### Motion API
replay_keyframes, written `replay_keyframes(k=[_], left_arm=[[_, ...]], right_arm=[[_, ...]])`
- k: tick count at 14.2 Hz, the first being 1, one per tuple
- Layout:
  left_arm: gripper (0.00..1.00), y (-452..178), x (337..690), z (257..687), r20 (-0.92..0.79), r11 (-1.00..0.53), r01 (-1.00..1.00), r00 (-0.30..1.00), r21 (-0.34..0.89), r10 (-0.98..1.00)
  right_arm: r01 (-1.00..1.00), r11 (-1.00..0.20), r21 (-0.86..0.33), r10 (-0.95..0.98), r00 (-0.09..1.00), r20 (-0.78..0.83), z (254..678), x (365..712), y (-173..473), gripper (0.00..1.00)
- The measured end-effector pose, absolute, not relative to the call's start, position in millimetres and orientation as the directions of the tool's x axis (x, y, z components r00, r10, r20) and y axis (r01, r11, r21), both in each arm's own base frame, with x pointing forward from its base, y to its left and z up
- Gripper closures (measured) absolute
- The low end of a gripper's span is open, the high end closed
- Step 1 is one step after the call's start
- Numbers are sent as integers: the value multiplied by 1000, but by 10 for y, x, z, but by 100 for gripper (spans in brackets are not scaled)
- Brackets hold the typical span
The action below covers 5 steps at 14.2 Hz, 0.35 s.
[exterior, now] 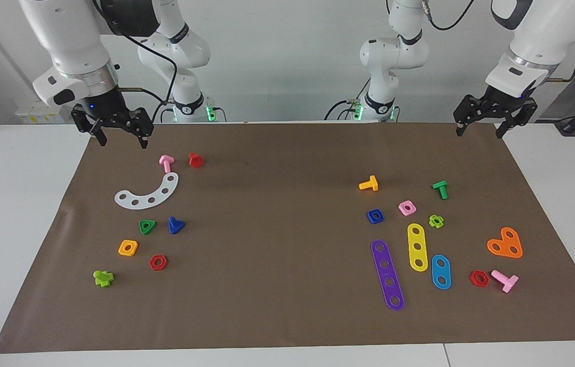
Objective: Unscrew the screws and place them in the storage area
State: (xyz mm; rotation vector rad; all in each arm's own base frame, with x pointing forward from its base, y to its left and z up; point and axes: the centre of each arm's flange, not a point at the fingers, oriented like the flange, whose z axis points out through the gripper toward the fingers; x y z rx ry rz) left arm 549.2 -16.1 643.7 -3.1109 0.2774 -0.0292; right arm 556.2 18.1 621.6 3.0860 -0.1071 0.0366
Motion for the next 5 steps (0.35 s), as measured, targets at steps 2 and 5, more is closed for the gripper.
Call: replay_keyframes(k=[2, 5], left_arm=[[0, -161, 5492, 6437, 17, -984, -177, 984, -20, -177], [0, -161, 5492, 6437, 17, -984, -177, 984, -20, -177]], right_arm=[[-71, -996, 53, -70, 997, 26, 6216, 5562, 176, 0], [-74, -996, 53, -73, 997, 26, 6216, 5562, 159, 0]])
